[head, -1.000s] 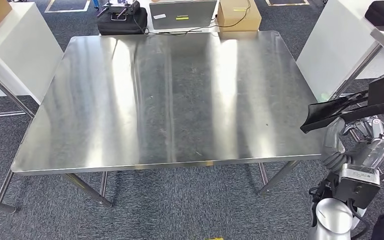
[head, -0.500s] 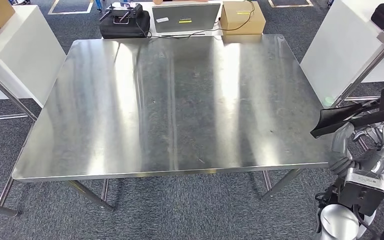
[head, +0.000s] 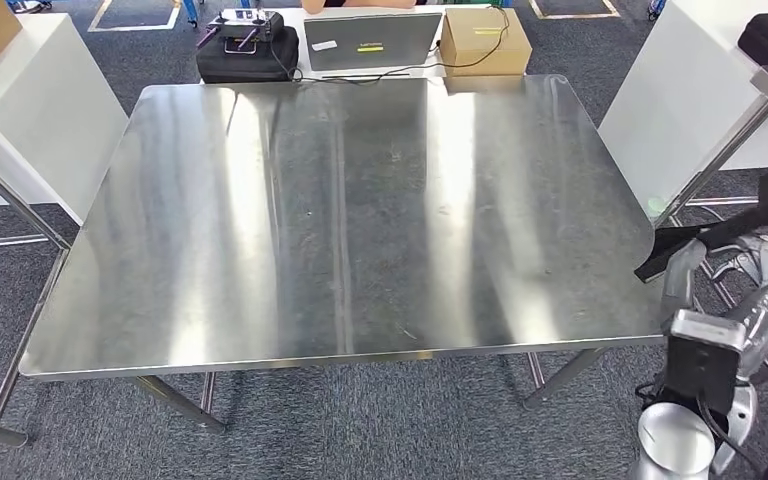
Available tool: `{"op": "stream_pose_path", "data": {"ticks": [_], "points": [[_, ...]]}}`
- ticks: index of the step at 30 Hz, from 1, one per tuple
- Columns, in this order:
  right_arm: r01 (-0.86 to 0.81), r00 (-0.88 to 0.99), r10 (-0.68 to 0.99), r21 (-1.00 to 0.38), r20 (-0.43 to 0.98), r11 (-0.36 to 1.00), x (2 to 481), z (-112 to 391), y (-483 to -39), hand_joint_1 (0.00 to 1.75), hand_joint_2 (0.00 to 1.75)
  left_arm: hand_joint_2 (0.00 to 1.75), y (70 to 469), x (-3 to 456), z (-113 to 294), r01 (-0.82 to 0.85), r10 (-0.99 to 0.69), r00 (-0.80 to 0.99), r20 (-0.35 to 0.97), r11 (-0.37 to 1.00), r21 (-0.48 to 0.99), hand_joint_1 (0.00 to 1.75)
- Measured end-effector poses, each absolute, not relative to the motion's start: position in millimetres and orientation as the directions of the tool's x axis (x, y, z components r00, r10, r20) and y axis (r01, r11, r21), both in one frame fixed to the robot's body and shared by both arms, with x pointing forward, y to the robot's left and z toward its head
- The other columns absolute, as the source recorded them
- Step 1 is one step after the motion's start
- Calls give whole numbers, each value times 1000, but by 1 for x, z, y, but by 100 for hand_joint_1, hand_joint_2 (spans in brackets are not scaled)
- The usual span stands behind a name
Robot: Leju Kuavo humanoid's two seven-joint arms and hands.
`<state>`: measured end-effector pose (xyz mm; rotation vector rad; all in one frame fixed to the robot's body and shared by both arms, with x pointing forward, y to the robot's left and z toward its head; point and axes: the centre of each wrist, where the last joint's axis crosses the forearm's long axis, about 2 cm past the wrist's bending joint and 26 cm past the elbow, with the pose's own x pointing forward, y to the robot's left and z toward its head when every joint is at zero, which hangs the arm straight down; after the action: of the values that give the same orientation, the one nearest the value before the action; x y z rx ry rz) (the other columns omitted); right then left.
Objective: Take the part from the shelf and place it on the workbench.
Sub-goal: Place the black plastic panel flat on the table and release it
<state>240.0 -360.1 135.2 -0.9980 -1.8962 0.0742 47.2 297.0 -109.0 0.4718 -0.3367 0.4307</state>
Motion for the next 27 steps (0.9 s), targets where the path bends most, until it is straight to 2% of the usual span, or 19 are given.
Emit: {"op": "stream_pose_path", "data": {"ticks": [5,10,17,27], "points": [[523,85,822,-728,563,444,289,128,-387,175,175,175,297,48,-109,-462,306,855,418,816,348,0],[398,218,891,-870,398,291,359,132,-393,175,175,175,300,49,-109,-443,283,856,432,832,333,0],[226,174,957,-955,231,190,413,144,-354,175,175,175,309,51,-109,-394,234,874,427,855,337,0],[71,-33,992,-990,122,124,431,148,-292,175,175,175,312,57,-108,-347,183,884,430,873,343,0]]}}
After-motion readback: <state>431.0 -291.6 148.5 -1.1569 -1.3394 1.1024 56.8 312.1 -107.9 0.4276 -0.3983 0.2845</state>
